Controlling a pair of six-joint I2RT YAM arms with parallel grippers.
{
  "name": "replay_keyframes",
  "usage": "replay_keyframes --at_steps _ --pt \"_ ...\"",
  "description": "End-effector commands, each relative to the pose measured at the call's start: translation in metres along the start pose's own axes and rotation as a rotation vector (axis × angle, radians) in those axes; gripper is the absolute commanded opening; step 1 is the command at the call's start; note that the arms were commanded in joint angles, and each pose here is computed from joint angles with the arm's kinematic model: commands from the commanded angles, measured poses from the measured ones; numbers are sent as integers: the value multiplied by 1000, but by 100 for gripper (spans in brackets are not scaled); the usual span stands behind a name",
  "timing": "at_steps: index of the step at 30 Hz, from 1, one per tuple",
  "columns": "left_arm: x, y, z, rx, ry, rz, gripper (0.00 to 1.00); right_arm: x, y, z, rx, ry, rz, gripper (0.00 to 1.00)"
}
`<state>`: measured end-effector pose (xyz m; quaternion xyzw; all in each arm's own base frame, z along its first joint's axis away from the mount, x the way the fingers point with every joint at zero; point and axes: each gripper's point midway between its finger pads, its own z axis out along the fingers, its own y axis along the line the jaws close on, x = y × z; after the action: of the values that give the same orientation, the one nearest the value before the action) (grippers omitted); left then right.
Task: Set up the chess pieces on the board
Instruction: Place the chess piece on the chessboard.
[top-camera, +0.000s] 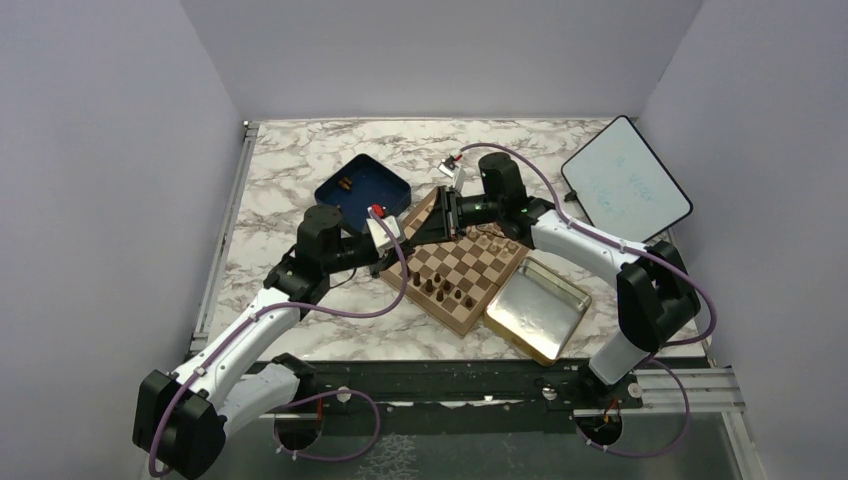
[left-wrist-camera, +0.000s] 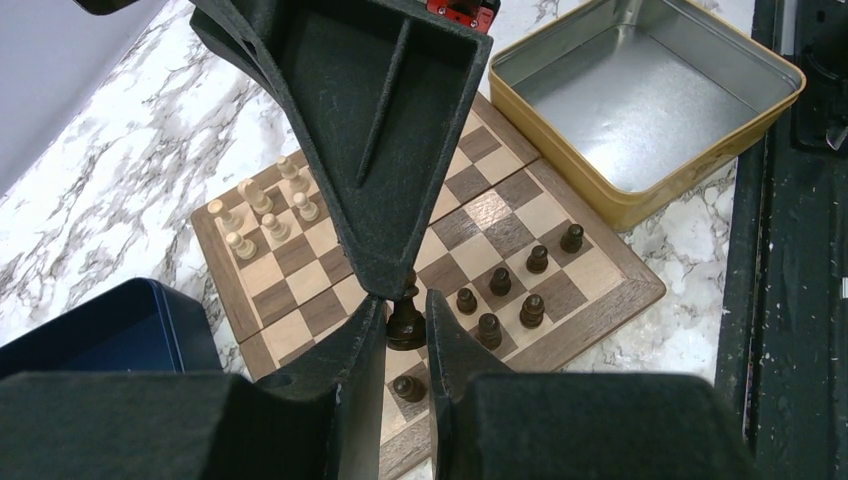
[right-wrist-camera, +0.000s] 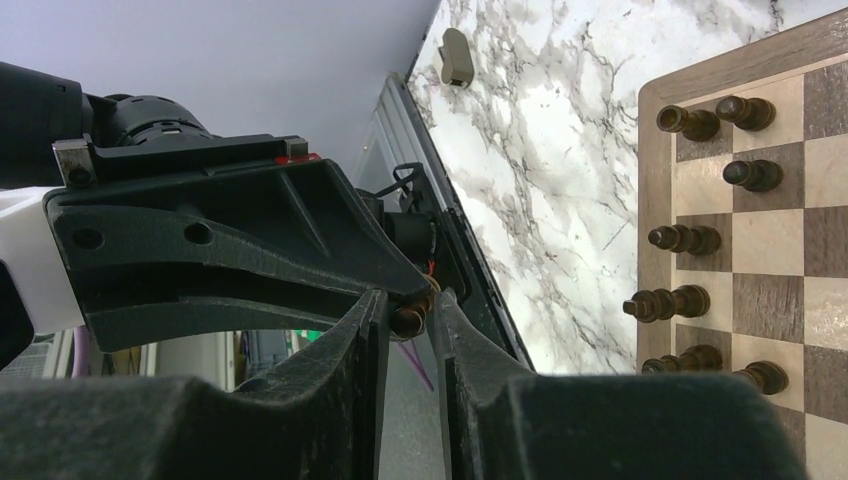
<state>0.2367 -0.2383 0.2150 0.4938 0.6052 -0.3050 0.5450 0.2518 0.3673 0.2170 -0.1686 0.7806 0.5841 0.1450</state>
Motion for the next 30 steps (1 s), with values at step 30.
replay_keyframes --at_steps 30 --pt "-14 -5 -6 3 -49 71 17 0 1 5 -12 9 -23 30"
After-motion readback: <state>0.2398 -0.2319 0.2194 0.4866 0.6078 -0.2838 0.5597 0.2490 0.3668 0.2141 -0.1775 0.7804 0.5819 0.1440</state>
